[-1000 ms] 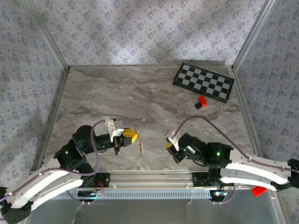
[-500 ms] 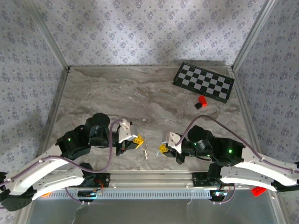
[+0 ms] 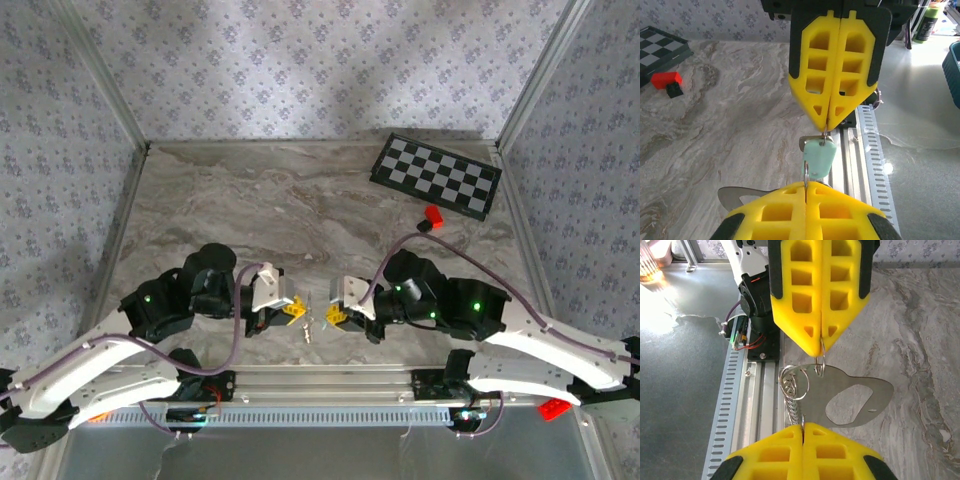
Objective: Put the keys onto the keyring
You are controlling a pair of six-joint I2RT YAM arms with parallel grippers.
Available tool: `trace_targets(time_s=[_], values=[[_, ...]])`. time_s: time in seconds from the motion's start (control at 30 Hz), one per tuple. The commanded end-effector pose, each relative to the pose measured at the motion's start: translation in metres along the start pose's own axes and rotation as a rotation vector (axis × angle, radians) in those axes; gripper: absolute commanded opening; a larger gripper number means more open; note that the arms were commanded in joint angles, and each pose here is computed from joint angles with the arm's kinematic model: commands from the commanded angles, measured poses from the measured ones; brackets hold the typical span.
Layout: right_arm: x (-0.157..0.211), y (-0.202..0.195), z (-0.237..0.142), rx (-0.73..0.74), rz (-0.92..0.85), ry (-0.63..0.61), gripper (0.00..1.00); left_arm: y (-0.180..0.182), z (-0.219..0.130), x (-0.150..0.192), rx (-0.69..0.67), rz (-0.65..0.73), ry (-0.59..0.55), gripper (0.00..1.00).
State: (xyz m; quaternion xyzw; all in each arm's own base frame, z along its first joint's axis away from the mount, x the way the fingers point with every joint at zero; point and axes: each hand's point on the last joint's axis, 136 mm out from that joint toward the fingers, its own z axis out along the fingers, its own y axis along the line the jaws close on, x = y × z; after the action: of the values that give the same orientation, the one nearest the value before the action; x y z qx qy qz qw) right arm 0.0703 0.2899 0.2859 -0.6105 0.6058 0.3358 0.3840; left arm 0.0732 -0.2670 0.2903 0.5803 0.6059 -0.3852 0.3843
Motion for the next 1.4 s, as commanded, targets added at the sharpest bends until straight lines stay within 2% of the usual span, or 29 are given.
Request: trace_targets(time_s=[0.0, 0.17, 0.37, 0.53, 1.13, 1.3, 1.37], values=[[-0.018, 0.0, -0.01, 0.009, -0.062, -0.074, 0.0, -0.01, -0.008, -0.019, 0.035, 0.047, -0.074, 0.0], [-0.025, -0.003, -0.015, 0.071, -0.109, -0.181, 0.0, -0.01, -0.01, -0.019, 0.026, 0.052, -0.078, 0.0], [-0.019, 0.001, -0.013, 0.205, -0.388, -0.222, 0.0, -0.005, -0.012, -0.02, -0.006, 0.056, -0.085, 0.0], [-0.018, 0.005, -0.01, 0.201, -0.499, -0.235, 0.0, -0.005, -0.011, -0.018, -0.004, 0.057, -0.077, 0.0], [-0.018, 0.007, -0.008, 0.152, -0.477, -0.227, 0.0, -0.001, -0.012, -0.015, -0.008, 0.054, -0.069, 0.0], [-0.019, 0.003, -0.012, 0.124, -0.357, -0.208, 0.0, 0.0, -0.011, -0.019, -0.01, 0.046, -0.079, 0.0], [-0.022, -0.004, -0.018, 0.113, -0.236, -0.185, 0.0, 0.002, -0.009, -0.021, -0.012, 0.034, -0.08, 0.0]])
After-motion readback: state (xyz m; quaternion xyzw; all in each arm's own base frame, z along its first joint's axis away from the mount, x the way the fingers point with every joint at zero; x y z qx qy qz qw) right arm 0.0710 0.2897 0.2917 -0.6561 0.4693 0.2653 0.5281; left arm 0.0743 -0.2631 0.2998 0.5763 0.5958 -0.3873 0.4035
